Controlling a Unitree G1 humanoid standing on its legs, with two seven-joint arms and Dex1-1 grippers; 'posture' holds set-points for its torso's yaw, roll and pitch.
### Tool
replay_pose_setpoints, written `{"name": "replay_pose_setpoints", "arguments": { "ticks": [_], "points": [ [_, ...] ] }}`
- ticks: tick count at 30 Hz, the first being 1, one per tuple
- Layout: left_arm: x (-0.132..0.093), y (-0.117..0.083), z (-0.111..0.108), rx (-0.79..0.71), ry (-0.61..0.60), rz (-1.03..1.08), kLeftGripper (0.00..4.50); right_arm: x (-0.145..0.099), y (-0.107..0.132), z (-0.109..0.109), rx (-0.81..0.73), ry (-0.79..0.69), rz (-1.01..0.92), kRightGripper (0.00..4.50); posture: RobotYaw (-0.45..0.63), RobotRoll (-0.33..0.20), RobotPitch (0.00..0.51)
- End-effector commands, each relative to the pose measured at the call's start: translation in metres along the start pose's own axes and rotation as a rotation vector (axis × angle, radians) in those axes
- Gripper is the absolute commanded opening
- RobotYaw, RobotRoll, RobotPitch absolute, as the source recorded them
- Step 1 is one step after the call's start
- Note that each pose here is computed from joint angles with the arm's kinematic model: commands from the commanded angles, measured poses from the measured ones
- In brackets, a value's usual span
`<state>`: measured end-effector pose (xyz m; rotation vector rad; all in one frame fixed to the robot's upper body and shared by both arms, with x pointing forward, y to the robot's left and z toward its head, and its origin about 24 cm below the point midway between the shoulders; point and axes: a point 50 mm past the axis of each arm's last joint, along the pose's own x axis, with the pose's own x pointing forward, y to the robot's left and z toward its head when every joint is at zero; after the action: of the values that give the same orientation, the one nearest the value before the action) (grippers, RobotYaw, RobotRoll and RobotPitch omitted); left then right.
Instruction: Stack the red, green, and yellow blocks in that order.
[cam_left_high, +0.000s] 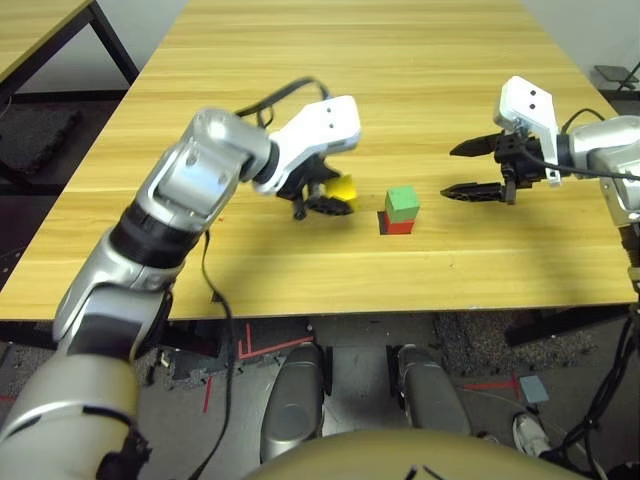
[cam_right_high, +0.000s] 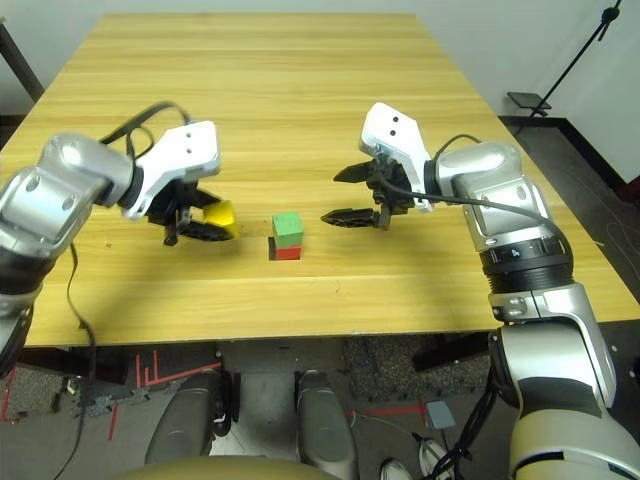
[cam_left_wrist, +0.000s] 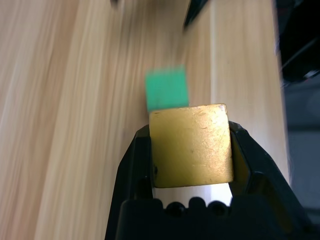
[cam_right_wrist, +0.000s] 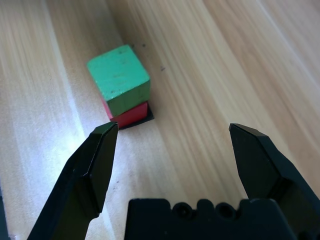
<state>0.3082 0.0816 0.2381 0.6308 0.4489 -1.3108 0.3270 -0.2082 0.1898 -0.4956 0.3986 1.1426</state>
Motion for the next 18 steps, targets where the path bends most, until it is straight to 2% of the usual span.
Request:
{"name": "replay_pose_setpoints", "arguments": {
  "ticks": [1, 6, 11, 18],
  "points": [
    [0.014, 0.007, 0.003, -0.035, 0.027, -0.011, 2.04, 0.0, 0.006, 0.002, -0.011, -0.014, 0.026, 4.5, 0.18, -0.064, 0.074],
    [0.032, 0.013, 0.01, -0.03, 0.033, -0.023, 2.04, 0.001, 0.013, 0.004, -0.017, -0.034, 0.061, 4.5, 0.17, -0.057, 0.074],
    [0.046, 0.017, 0.007, -0.004, 0.049, -0.015, 2.04, 0.001, 0.02, 0.007, -0.014, -0.054, 0.086, 4.5, 0.14, -0.052, 0.077],
    [0.06, 0.015, 0.009, 0.04, 0.053, -0.022, 2.04, -0.001, 0.022, 0.005, -0.005, -0.057, 0.079, 4.5, 0.13, -0.049, 0.08]
  ]
}}
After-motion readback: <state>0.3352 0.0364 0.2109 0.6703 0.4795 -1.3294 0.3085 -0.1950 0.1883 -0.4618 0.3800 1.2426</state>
